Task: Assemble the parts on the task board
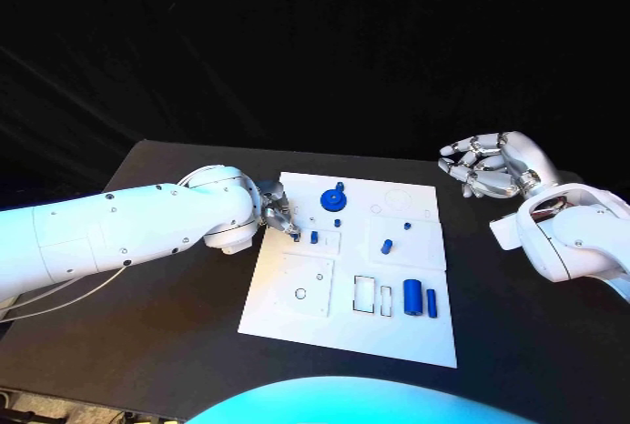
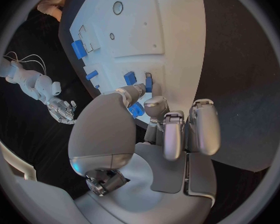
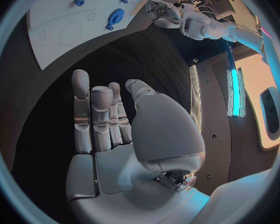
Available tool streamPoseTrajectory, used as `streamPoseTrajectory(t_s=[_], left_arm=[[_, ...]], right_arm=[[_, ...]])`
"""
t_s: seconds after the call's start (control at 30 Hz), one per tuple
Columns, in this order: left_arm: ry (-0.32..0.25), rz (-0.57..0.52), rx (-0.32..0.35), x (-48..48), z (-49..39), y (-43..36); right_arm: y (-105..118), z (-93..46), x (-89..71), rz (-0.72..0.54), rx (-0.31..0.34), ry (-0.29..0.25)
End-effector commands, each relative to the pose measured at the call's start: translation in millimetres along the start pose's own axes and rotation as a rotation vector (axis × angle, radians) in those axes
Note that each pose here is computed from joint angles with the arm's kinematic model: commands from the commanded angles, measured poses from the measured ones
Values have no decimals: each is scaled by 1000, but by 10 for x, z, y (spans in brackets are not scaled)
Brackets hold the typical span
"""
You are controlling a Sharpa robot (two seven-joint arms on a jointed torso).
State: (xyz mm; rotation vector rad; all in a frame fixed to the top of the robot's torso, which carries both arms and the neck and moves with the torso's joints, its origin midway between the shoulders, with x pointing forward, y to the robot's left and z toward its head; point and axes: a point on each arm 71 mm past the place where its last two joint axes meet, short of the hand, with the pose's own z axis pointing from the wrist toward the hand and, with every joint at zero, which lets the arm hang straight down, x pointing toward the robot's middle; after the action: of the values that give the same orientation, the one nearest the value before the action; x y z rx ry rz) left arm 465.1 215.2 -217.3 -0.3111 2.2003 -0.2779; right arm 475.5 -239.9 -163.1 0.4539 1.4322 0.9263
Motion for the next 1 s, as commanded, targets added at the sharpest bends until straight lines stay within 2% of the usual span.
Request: streamPoseTrajectory(t_s=[0.03, 0.43, 1.0], left_arm=[[-16, 26, 16, 22, 8, -27], [11, 55, 13, 73, 17, -27], [28, 78, 12, 90, 11, -29]], right_arm=[[8, -3, 13, -4, -8, 10], [7, -5, 12, -3, -8, 12], [1, -6, 12, 5, -3, 13]])
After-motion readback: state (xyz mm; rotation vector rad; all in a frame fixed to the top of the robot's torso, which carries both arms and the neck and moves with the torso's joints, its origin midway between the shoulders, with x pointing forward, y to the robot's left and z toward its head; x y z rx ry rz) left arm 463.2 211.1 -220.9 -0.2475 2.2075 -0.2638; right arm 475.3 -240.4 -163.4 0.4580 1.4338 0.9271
